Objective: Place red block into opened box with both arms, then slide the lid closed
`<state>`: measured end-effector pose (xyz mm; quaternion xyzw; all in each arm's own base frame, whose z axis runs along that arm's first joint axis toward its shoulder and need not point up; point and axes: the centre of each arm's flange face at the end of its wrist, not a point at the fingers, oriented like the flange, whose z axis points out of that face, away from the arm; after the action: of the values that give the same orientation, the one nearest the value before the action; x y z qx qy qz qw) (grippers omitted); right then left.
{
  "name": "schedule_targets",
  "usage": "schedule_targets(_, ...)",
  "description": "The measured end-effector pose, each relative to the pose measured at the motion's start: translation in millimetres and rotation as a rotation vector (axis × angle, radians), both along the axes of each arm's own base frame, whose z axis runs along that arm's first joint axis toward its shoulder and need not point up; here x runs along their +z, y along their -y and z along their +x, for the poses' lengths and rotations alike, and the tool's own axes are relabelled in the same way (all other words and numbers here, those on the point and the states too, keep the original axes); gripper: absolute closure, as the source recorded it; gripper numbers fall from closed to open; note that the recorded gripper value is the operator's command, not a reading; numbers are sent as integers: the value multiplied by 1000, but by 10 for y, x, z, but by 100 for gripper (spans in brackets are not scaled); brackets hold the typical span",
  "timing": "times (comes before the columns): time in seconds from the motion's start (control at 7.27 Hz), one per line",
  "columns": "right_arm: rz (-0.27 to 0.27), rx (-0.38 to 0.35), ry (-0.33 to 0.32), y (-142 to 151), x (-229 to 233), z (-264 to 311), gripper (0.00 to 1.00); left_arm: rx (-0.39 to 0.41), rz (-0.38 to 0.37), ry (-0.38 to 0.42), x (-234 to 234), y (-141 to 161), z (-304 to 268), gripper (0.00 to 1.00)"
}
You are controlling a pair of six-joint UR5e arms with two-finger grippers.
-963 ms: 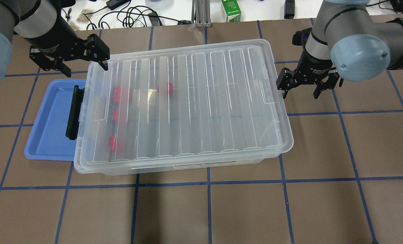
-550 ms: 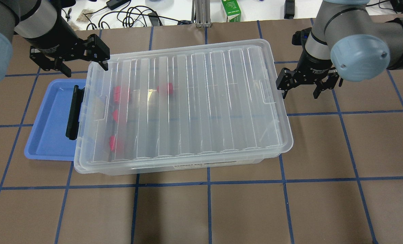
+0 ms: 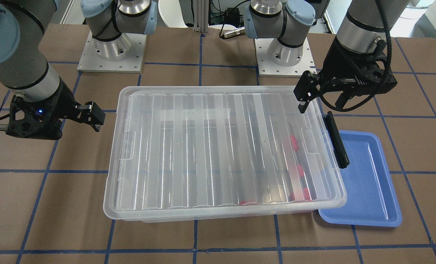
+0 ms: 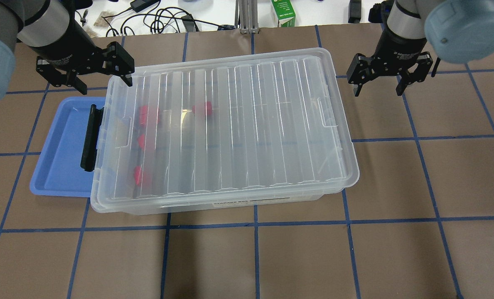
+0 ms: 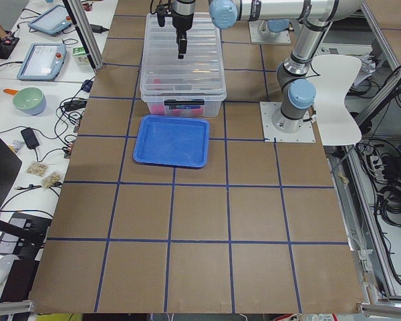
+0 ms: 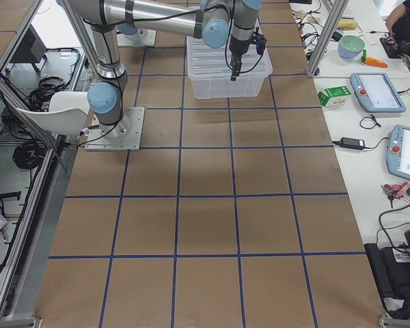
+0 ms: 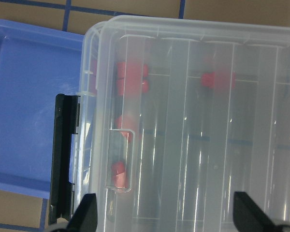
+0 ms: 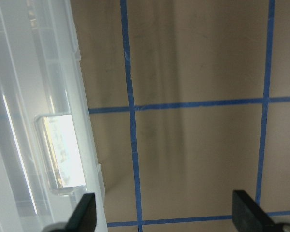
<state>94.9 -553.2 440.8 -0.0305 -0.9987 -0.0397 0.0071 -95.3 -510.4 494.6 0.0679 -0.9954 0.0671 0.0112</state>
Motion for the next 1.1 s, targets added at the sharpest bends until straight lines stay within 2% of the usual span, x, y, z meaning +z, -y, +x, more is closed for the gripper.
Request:
schedule_targets(0.28,-31,-58,3,-335,514,55,0,0,0,0,1,0,0,0)
schedule_targets(0.41,-26,-60,5,-476,606,109,0,0,-1,0,3,1,0,0)
schedule_targets(1.1,8,-24,6,-636,520,302,0,-3,-8,1,14,13,23,0)
